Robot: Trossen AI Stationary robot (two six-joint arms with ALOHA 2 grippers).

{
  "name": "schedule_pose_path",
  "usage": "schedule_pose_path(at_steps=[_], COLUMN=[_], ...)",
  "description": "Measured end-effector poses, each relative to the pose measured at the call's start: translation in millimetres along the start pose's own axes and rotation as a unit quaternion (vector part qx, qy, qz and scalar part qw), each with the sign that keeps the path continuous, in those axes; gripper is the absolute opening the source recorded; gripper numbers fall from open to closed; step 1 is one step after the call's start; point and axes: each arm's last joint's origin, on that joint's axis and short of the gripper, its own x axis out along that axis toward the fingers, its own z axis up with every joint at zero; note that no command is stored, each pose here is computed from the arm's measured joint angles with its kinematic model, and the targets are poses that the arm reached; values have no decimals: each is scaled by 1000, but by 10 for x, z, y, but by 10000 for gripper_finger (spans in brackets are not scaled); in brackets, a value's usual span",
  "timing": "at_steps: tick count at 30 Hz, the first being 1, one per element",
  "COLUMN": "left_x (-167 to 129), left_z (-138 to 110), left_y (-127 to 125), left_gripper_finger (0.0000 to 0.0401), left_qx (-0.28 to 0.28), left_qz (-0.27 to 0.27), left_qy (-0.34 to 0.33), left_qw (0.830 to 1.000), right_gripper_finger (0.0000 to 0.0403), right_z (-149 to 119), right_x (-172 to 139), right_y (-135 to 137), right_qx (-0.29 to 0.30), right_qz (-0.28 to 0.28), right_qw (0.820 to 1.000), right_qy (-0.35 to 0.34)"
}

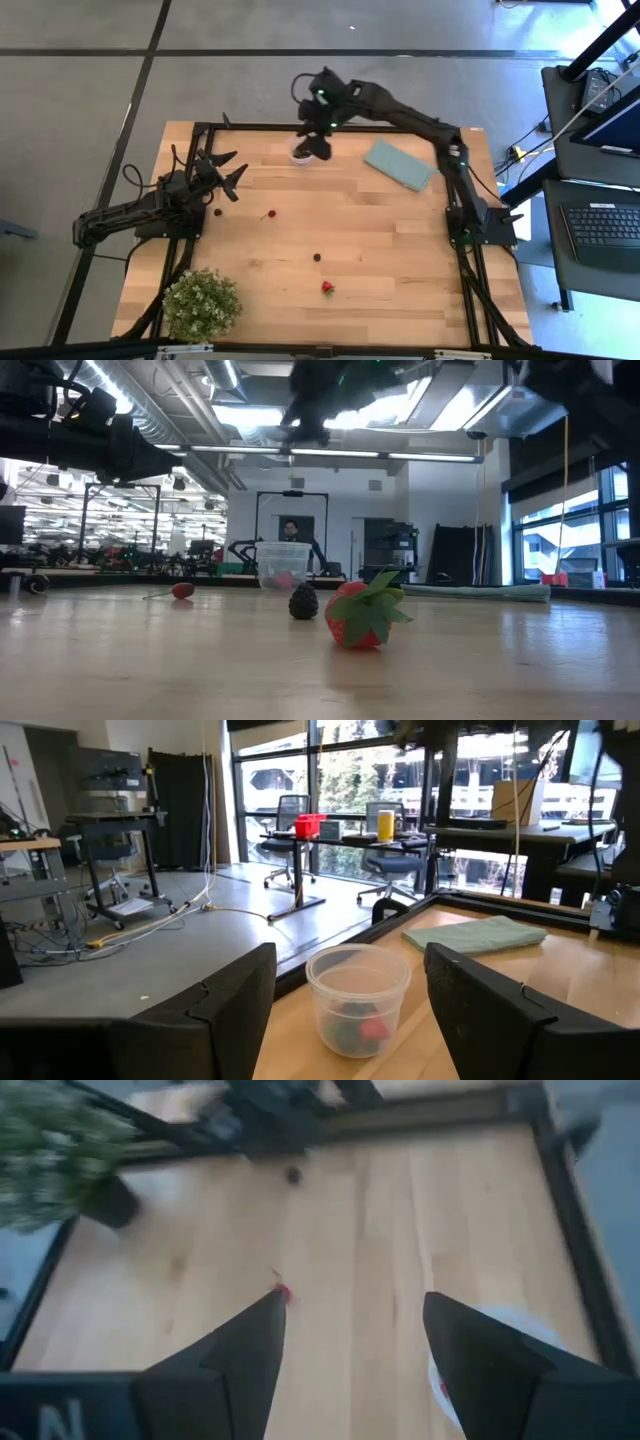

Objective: Pick and placing Produce into tupperware
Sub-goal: Put the black raspberry into the transparent container

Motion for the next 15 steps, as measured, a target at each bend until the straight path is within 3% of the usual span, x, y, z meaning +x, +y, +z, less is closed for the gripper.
schedule_pose_path(at_steps=[6, 10, 15], left_x=[0, 0, 0], left_z=[0, 0, 0], left_y=[0, 0, 1], left_gripper_finger=[247, 247, 247], left_qx=[0, 0, 0], left_qz=[0, 1, 1], left_qy=[0, 0, 0], left_qw=[1000, 1000, 1000], right_gripper_finger=[230, 221, 208], right_z=[127, 108, 85], right_x=[-532, -619, -484], right_y=[815, 1266, 1649], right_qx=[-104, -149, -183], right_qz=[-33, -21, 18], right_qw=[994, 988, 982], right_qy=[17, 37, 46])
